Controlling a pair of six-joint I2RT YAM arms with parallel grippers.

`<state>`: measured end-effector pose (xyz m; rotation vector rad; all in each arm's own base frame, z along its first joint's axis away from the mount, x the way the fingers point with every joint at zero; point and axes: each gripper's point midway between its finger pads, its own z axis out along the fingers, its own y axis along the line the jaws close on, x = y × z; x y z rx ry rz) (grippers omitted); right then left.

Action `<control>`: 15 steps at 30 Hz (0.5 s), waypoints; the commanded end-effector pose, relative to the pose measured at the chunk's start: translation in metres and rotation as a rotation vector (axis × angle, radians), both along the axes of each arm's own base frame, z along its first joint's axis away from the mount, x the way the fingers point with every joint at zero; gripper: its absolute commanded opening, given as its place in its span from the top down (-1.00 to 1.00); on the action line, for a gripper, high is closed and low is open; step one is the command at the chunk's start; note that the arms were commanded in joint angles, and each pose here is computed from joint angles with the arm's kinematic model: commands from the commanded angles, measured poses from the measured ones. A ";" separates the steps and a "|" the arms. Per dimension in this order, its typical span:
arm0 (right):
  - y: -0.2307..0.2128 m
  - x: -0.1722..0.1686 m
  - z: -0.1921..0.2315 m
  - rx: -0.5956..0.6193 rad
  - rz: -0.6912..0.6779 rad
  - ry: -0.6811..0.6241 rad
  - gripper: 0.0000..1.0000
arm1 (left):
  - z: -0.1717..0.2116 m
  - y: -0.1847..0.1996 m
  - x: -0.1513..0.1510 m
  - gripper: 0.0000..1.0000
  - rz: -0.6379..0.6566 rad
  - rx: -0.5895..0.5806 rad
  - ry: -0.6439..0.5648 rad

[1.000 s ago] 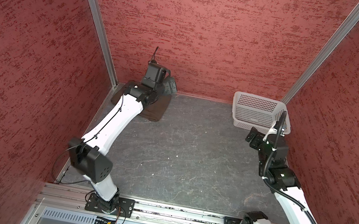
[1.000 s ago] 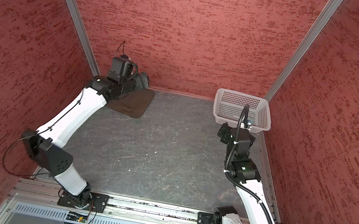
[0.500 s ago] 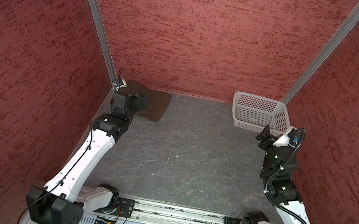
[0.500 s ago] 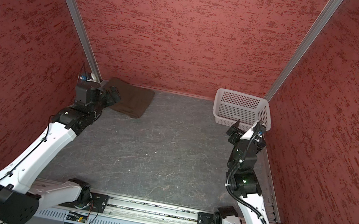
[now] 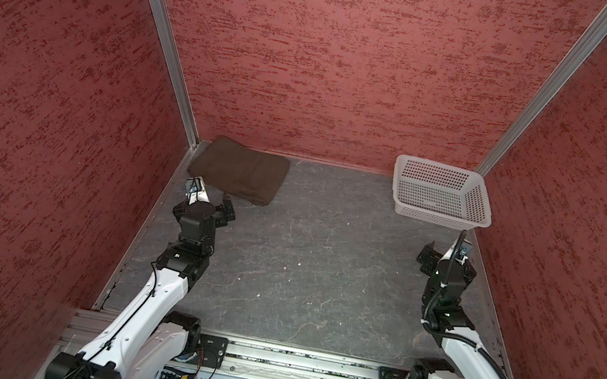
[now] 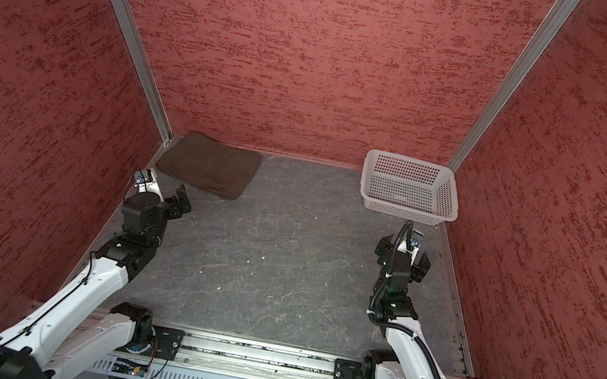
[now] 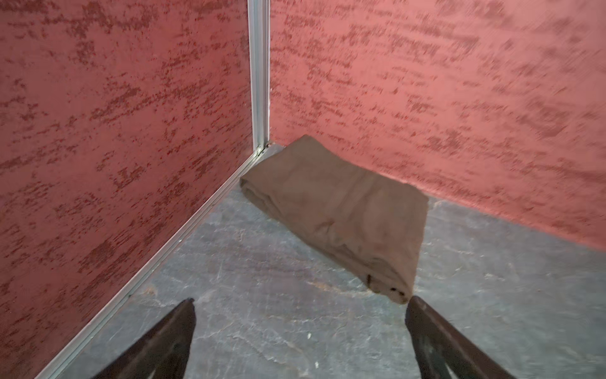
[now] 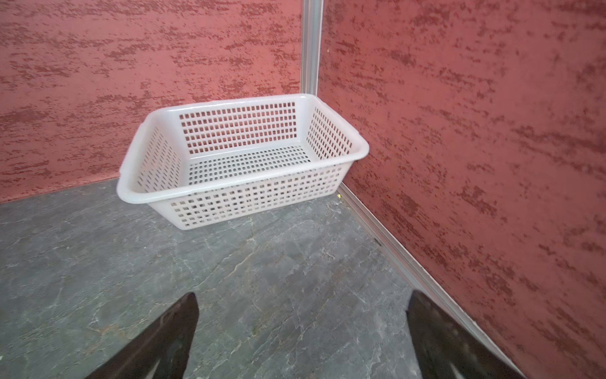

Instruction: Fold and stack the trousers

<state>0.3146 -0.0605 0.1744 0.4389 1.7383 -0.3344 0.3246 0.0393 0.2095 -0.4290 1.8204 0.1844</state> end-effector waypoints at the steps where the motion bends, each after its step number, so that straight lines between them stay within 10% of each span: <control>1: -0.007 0.006 0.004 0.078 -0.015 -0.130 -0.98 | -0.015 0.015 0.003 -0.99 0.062 0.037 0.022; 15: -0.018 0.050 -0.022 0.110 -0.006 -0.113 -0.98 | -0.085 0.003 0.081 -0.99 -0.043 0.204 0.148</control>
